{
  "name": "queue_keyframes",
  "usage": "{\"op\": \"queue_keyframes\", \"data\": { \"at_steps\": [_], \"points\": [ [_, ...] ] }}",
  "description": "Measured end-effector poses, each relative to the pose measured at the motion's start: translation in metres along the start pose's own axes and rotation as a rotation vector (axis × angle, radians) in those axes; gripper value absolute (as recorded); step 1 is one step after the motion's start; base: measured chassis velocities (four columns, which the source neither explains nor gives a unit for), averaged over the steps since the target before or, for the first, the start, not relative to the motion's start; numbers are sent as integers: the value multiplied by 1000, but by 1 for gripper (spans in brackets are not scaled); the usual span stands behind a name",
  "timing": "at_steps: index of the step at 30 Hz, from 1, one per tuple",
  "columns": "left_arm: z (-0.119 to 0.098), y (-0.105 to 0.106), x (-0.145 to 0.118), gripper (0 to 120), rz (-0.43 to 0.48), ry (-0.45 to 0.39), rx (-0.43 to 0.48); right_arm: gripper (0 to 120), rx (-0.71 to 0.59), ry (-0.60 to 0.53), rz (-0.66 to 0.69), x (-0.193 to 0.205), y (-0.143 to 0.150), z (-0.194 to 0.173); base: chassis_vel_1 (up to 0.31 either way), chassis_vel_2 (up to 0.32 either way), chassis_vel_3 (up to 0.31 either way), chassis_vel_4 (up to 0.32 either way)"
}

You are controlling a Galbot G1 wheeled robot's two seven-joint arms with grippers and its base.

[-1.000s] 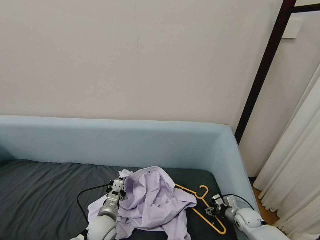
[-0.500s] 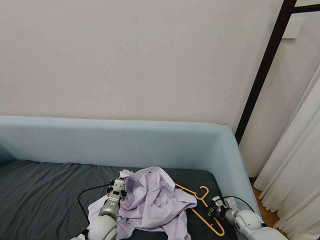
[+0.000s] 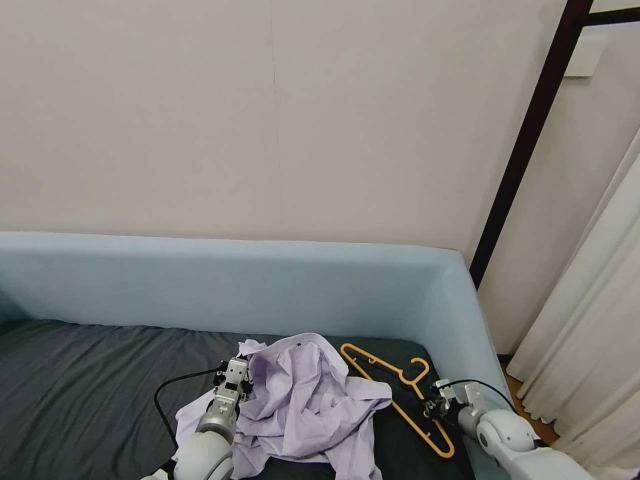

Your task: Pick up the clothes from the sofa and hang them on the clothes hanger.

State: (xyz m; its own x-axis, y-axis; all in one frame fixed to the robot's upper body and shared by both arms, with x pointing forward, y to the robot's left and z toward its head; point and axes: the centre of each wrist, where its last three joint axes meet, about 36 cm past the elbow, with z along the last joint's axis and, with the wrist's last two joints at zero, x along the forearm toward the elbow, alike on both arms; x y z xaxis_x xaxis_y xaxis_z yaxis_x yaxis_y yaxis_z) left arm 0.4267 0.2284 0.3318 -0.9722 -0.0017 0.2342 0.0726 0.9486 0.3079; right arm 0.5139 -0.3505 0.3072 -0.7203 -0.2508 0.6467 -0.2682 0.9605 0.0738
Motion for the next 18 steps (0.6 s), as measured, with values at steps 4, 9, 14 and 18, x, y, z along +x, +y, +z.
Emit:
{"op": "queue_keyframes", "data": {
  "at_steps": [4,9,14,18],
  "points": [
    [-1,-1,1,0,5,-2,0,5,-33,-72,28,10,10,-19,0,0,0,0],
    [-2,2,1,0,5,-6,-7,5,-14,-158,58,24,22,-37,0,0,0,0],
    [-5,8,1,0,5,-6,-5,5,150,-285,133,44,51,-25,0,0,0,0],
    [-10,13,3,0,10,-12,-2,5,387,-397,197,51,69,6,0,0,0,0]
  ]
}}
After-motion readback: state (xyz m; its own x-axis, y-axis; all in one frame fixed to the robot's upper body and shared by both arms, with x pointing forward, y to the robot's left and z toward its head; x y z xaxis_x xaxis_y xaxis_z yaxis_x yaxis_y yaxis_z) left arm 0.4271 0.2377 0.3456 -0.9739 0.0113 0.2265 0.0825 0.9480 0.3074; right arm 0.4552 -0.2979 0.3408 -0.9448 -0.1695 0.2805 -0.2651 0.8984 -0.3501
